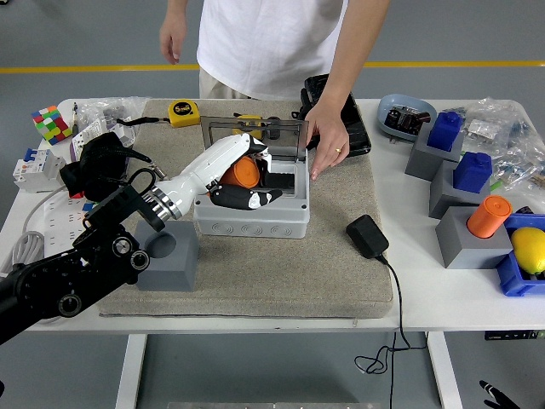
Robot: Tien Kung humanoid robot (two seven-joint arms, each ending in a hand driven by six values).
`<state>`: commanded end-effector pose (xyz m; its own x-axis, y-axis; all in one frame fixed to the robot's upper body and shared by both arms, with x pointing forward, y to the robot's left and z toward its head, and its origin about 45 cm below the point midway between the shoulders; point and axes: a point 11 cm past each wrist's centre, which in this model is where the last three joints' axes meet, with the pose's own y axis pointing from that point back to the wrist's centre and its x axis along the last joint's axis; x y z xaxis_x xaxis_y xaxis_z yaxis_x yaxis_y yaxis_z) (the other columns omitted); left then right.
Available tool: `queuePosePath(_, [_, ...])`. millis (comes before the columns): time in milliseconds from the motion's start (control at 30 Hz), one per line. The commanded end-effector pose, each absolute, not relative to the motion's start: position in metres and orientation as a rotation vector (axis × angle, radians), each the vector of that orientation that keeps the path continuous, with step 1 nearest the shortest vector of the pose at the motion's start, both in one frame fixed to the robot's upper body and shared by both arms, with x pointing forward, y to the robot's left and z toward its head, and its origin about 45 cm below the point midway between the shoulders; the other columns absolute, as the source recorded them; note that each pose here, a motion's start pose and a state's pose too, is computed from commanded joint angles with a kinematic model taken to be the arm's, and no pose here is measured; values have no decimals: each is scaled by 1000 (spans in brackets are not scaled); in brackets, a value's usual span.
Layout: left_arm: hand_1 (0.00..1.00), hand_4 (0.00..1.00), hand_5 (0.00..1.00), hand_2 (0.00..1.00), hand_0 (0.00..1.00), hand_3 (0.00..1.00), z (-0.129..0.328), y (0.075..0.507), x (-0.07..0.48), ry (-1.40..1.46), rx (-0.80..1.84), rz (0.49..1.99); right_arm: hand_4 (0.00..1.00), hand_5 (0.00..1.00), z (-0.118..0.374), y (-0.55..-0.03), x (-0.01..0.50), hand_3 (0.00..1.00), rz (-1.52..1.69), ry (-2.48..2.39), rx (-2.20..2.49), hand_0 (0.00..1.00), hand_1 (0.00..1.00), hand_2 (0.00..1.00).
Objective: Fetch the battery,place it into the box,close the lid of the box
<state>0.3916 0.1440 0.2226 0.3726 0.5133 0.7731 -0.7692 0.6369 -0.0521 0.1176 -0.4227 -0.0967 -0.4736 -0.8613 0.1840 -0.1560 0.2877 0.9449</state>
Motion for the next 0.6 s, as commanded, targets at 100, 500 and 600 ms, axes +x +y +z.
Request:
queuePosePath(100, [72,746,2,234,29,280,222,133,396,-901,376,816,927,464,-97,-422,117,558,-1229,-1827,915,643,691,661])
queuePosePath(500, [77,789,2,238,36,286,210,111,415,-998,531,767,925,460,-99,-417,115,558,-1228,-1808,922,643,691,662])
queuePosePath(600, [79,807,2,237,36,284,209,105,419,-1009,546,779,926,459,-99,-417,115,558,-1226,-1807,922,644,691,661])
